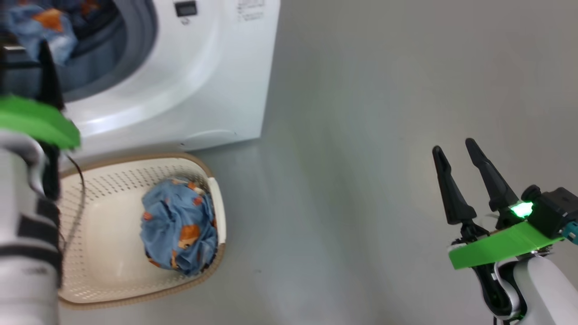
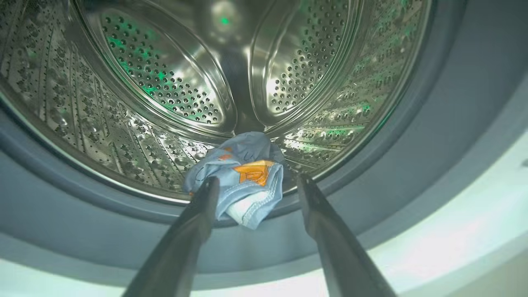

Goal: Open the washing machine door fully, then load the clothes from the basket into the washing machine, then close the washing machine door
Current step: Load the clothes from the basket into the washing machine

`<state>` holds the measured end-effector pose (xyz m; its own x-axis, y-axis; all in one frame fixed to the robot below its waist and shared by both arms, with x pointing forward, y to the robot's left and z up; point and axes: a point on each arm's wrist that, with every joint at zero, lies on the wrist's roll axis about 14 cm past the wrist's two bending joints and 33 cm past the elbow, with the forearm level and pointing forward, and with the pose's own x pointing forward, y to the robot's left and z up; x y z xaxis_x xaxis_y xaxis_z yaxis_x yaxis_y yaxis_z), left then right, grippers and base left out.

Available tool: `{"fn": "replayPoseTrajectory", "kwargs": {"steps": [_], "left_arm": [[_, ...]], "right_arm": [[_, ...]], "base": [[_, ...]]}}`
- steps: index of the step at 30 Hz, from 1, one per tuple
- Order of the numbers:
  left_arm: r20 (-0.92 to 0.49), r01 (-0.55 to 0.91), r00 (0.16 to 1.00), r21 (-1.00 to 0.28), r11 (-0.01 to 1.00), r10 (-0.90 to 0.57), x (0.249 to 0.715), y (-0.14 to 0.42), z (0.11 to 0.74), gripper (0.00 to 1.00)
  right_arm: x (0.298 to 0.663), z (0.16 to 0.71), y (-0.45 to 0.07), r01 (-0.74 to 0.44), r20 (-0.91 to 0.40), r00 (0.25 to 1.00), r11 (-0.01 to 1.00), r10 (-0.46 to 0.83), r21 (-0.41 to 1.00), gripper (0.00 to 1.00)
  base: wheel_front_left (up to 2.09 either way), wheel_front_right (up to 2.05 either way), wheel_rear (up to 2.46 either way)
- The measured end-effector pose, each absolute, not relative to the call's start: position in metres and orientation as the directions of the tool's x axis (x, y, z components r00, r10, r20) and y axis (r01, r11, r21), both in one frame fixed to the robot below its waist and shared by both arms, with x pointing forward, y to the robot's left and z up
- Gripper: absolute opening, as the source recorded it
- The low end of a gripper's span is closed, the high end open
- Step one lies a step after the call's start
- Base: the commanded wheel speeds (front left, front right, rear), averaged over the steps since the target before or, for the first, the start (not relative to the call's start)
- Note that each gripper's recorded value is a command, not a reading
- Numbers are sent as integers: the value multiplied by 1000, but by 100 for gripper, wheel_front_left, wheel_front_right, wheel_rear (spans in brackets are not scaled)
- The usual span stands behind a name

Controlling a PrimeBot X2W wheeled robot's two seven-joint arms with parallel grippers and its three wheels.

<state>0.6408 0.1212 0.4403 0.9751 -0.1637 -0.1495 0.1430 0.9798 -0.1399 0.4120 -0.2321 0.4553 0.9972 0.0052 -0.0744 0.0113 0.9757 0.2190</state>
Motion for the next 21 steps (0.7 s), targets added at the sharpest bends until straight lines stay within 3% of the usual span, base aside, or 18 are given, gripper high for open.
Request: {"fn": "replayPoseTrajectory", "kwargs": {"steps": [21], "left_arm": [[-81,95,991,-149,984,-107,491,163,456,100]], "right_arm": [[374,480,-219,-68,-23,997,977,75,200,100]], "base": [[0,0,0]]}}
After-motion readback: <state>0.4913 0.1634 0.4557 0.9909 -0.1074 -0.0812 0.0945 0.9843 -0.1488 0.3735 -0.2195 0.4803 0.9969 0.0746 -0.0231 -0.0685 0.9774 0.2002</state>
